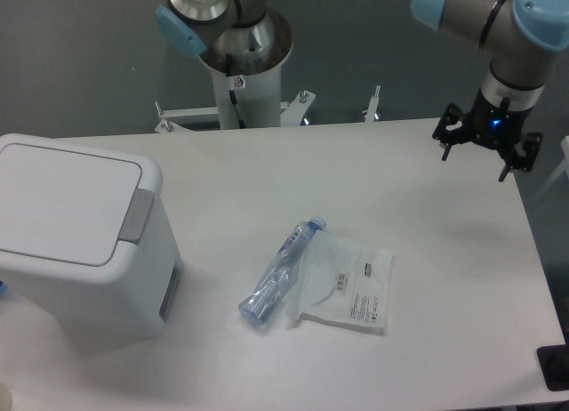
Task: Open the trash can
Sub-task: 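Move the open gripper from its start pose toward the table center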
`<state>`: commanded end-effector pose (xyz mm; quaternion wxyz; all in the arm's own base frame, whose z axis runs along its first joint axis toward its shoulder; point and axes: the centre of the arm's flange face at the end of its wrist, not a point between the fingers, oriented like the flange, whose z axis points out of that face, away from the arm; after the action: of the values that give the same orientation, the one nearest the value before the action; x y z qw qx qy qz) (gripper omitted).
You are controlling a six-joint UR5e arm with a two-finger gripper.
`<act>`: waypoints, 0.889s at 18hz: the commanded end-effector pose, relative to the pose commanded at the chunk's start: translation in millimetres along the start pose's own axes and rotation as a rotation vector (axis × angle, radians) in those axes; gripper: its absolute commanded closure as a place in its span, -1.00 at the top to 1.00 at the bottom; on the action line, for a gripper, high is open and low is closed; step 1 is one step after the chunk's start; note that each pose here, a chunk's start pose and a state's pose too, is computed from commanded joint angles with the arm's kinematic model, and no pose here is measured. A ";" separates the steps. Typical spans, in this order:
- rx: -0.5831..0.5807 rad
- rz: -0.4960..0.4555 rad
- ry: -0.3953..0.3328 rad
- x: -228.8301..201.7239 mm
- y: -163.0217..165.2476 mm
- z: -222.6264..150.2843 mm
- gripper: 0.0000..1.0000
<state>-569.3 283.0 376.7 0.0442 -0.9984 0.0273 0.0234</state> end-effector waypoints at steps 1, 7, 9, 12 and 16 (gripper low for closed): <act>0.000 0.003 -0.001 -1.9 -2.3 0.4 1.00; 0.002 0.001 0.005 4.5 -9.0 -0.5 1.00; -0.003 -0.006 0.004 7.7 -7.0 -1.4 1.00; -0.003 -0.126 -0.010 33.5 -1.1 -19.6 1.00; -0.008 -0.240 0.004 56.9 -4.9 -17.5 1.00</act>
<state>-511.5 283.3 391.7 0.0428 -0.9947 -0.0922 0.0160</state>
